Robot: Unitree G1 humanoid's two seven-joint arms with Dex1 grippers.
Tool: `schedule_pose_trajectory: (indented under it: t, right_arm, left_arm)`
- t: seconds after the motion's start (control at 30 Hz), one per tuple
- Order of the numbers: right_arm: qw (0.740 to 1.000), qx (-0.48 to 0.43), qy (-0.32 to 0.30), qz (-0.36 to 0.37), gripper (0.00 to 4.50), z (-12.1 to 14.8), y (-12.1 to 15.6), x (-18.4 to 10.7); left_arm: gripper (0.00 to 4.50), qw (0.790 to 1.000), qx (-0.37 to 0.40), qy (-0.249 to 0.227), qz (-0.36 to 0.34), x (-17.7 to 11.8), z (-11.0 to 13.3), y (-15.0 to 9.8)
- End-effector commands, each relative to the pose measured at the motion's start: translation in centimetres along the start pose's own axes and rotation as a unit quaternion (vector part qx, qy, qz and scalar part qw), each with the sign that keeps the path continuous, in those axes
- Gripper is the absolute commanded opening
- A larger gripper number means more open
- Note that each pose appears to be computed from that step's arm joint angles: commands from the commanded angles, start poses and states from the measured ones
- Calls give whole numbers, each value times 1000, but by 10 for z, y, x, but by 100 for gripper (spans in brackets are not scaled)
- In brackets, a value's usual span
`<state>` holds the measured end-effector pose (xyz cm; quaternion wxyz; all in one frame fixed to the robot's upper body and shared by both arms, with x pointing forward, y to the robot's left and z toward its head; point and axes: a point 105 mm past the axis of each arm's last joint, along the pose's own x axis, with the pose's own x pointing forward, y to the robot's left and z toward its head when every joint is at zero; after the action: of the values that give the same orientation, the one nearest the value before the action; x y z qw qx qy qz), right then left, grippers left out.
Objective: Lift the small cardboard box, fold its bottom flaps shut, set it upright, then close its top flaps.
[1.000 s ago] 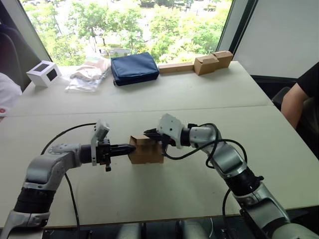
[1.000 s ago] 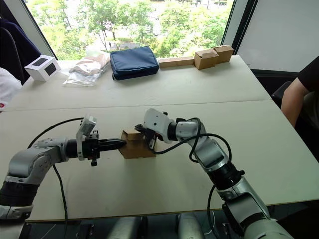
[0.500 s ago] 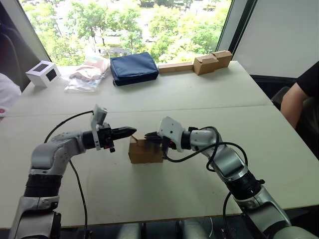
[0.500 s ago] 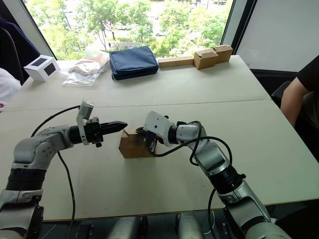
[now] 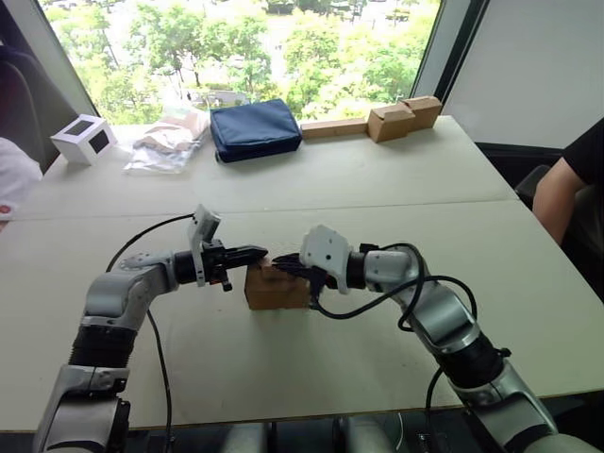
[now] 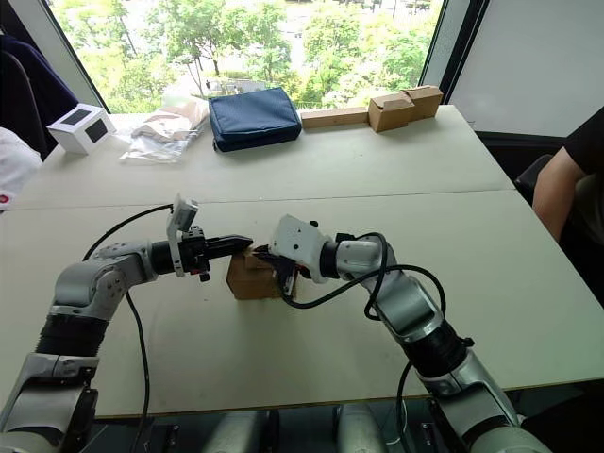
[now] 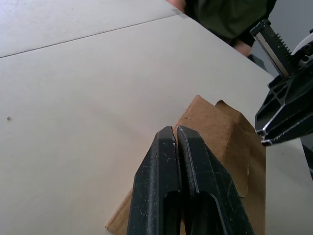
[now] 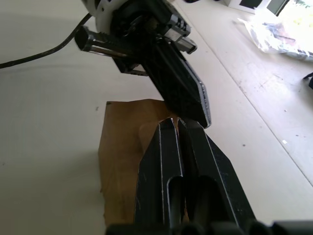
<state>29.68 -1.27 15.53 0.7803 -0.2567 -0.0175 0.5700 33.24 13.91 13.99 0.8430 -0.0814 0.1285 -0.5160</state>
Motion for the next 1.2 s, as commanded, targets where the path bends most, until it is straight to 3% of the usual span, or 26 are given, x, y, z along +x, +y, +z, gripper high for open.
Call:
schedule_pose_trajectory:
  t: [0.03, 0.73, 1.2]
  right_arm:
    - [1000, -21, -19, 13, 7, 11, 8, -1]
    - [998, -49, 10, 37, 7, -4, 16, 6]
    - [999, -37, 36, 5, 7, -15, 2, 10]
  left_arm:
    - [10, 1000, 13, -11, -2, 0, 7, -1]
    - [10, 1000, -2, -26, -2, 2, 10, -9]
    - [10, 1000, -2, -21, -1, 5, 9, -12]
